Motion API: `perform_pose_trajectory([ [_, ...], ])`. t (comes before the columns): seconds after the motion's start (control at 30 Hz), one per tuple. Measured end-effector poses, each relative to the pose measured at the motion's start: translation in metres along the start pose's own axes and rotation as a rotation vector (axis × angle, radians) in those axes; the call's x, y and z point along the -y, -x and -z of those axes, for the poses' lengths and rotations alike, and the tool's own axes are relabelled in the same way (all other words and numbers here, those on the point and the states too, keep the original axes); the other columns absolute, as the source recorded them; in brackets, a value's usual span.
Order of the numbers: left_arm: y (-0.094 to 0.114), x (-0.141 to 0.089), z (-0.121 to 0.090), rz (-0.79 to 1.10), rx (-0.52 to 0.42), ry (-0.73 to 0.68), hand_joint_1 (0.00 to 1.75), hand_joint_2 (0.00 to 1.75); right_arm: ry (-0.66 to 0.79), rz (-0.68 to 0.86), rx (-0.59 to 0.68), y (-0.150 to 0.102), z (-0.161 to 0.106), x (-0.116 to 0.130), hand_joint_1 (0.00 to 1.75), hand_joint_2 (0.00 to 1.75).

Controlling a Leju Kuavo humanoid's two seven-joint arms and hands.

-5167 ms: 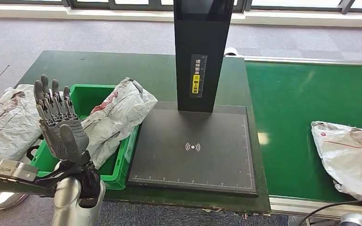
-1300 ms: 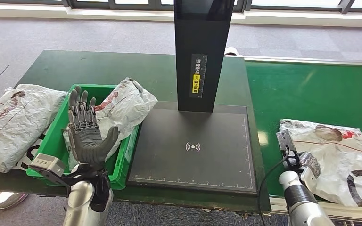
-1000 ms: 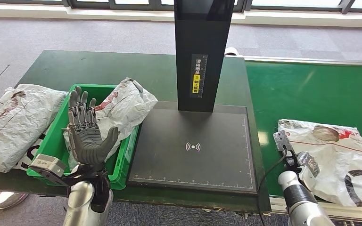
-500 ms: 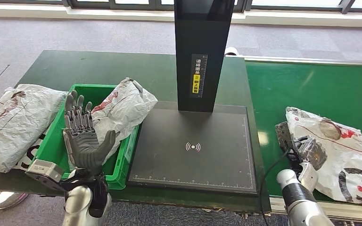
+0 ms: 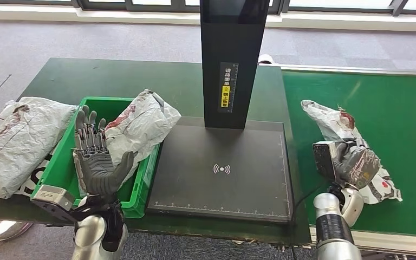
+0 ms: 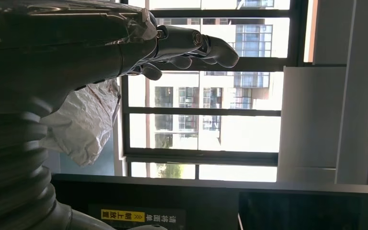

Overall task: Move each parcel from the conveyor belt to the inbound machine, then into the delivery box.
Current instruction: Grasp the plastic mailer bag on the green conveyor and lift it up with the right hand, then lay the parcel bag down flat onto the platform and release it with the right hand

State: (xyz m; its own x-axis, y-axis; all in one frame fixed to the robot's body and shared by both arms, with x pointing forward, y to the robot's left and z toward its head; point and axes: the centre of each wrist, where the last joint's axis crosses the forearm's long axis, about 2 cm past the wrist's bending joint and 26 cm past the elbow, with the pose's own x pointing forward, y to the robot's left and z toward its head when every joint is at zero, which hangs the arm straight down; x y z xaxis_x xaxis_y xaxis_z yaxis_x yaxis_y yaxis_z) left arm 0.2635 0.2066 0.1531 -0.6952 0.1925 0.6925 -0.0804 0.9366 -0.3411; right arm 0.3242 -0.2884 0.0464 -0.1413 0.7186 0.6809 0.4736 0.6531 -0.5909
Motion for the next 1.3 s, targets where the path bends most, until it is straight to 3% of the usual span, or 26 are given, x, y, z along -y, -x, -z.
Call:
perform_pose_trajectory([
  [0.27, 0.001, 0.0, 0.0, 0.005, -0.003, 0.006, 0.0, 1.75, 0.149, 0.116, 0.295, -0.087, -0.009, 0.007, 1.75, 1.75],
  [0.4, 0.002, 0.0, -0.001, 0.003, -0.007, 0.008, 0.0, 1.75, 0.072, 0.214, 0.393, -0.12, -0.022, -0.009, 1.75, 1.75],
  [0.6, 0.002, 0.0, -0.001, 0.002, -0.008, 0.01, 0.0, 1.75, -0.046, 0.372, 0.443, -0.153, -0.039, -0.029, 1.75, 1.75],
  [0.83, 0.003, 0.0, -0.001, 0.011, -0.01, 0.011, 0.0, 1.75, -0.204, 0.501, 0.447, -0.17, -0.054, -0.048, 1.75, 1.75],
  [1.07, 0.003, 0.003, -0.001, 0.021, -0.011, 0.014, 0.0, 1.75, -0.554, 0.738, 0.287, -0.164, -0.058, -0.083, 1.75, 1.75],
  [1.3, 0.004, 0.006, -0.002, 0.02, -0.014, 0.017, 0.0, 1.75, -0.68, 0.805, 0.193, -0.16, -0.061, -0.099, 1.75, 1.75],
])
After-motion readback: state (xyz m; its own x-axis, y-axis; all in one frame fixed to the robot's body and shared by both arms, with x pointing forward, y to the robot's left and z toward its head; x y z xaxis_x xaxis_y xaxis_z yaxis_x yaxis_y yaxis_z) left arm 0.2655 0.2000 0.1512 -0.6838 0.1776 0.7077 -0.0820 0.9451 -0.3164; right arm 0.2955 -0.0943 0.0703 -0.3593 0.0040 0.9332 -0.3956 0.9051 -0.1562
